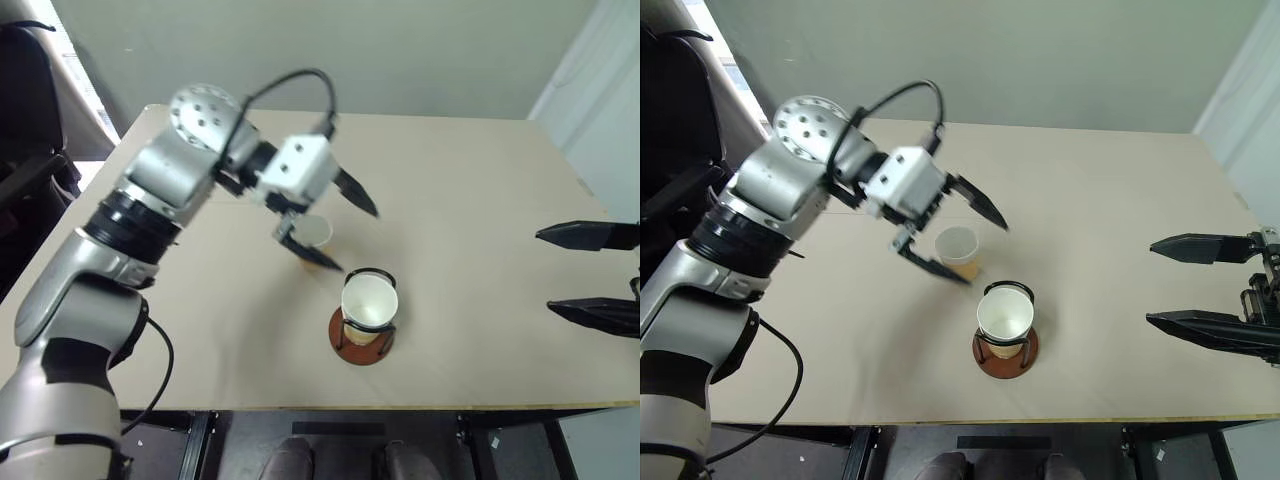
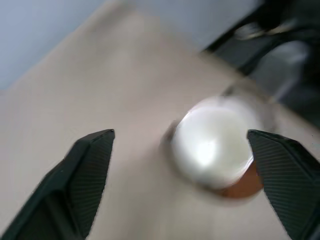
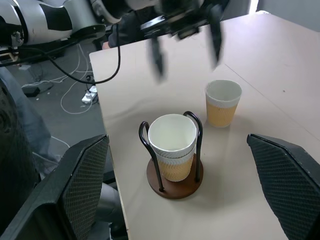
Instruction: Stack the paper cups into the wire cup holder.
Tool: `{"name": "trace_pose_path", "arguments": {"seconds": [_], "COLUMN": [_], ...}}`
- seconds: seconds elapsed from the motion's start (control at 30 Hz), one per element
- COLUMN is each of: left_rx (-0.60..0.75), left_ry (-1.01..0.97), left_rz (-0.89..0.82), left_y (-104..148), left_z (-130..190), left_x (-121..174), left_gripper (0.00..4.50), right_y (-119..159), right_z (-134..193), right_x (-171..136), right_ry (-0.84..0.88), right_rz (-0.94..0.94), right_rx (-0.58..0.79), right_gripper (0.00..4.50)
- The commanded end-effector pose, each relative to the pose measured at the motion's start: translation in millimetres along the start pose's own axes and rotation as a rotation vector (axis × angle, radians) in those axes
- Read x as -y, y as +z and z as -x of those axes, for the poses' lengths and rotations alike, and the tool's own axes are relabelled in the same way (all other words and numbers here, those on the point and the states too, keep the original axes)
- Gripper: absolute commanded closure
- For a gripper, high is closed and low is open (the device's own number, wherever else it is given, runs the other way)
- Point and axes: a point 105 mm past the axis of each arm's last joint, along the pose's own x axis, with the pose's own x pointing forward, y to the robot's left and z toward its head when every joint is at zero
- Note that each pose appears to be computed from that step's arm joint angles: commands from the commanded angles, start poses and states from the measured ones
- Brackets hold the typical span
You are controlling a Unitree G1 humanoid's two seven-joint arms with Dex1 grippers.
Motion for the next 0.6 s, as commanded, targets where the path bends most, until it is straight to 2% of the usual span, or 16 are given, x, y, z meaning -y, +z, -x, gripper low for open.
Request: {"name": "trace_pose_path", "arguments": {"seconds": [0.03, 0.13, 0.6], "left_rx": [-0.198, -0.217, -0.218], "left_ry": [0.09, 0.059, -0.045], "left_rz": [0.036, 0.107, 0.126], "left_y": [-41.8, -57.0, -75.4], "left_z": [22.7, 25.2, -8.8], "left_x": [-6.8, 0.4, 12.6], "left_gripper": [0.01, 0.01, 0.01], "right_y": [8.1, 6.9, 6.4], "right_z": [1.6, 1.0, 1.5], "right_x": [-0.4, 1.2, -2.5], "right_ry": [-0.004, 0.0, 0.006], "right_rz": [0.05, 0.048, 0.045], "right_rx": [0.01, 0.009, -0.026], "right_gripper": [0.0, 0.0, 0.0]}}
